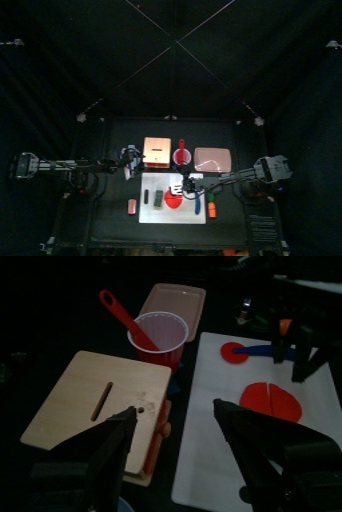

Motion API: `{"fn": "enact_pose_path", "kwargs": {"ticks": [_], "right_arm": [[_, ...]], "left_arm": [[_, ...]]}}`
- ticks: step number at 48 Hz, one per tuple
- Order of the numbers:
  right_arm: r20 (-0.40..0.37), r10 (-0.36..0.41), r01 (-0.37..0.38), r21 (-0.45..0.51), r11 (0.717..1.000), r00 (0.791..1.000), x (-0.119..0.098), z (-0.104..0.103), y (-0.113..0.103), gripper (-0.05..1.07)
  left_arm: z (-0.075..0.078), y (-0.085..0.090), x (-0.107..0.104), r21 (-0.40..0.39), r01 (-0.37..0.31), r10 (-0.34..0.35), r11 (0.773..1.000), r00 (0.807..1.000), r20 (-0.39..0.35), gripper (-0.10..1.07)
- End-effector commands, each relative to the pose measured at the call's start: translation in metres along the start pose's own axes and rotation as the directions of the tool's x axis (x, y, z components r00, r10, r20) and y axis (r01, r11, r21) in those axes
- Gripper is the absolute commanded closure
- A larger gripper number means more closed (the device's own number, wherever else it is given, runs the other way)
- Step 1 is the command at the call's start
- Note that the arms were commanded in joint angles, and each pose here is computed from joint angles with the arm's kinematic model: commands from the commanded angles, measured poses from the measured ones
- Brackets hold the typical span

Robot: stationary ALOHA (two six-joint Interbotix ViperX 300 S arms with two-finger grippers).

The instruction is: Place sushi roll on plate

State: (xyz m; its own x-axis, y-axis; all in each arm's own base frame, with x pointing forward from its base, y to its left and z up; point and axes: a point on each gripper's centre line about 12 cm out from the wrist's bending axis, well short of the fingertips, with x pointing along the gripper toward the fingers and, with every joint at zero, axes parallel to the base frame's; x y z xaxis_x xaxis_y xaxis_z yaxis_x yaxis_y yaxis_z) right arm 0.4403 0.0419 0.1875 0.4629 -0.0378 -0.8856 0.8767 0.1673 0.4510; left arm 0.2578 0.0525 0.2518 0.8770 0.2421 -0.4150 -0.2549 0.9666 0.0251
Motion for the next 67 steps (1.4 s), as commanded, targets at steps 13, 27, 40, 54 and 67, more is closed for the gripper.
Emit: {"fn": "enact_pose_path", "kwargs": {"ticks": [13,27,40,54,67], "right_arm": [[-0.015,-0.033,0.033,0.024,0.999,0.999,0.030,-0.003,0.036,0.13],[0.007,-0.047,0.046,0.059,0.997,0.999,0.051,0.001,0.049,0.12],[0.035,-0.125,0.122,0.094,0.988,0.991,0.059,0.001,0.048,0.13],[0.022,-0.153,0.150,0.103,0.983,0.988,0.069,-0.005,0.051,0.13],[0.019,-0.174,0.171,0.096,0.980,0.985,0.069,-0.010,0.050,0.22]], "left_arm": [[-0.012,0.003,0.001,-0.040,-0.003,0.002,0.999,1.000,-0.026,0.02],[-0.019,-0.007,0.000,-0.077,0.077,-0.077,0.994,0.997,-0.004,0.02],[-0.020,-0.011,0.000,-0.060,0.120,-0.119,0.991,0.993,0.019,0.02],[-0.022,-0.010,-0.001,-0.063,0.118,-0.117,0.991,0.993,0.018,0.02],[-0.022,-0.010,-0.002,-0.076,0.118,-0.117,0.990,0.993,0.020,0.02]]}}
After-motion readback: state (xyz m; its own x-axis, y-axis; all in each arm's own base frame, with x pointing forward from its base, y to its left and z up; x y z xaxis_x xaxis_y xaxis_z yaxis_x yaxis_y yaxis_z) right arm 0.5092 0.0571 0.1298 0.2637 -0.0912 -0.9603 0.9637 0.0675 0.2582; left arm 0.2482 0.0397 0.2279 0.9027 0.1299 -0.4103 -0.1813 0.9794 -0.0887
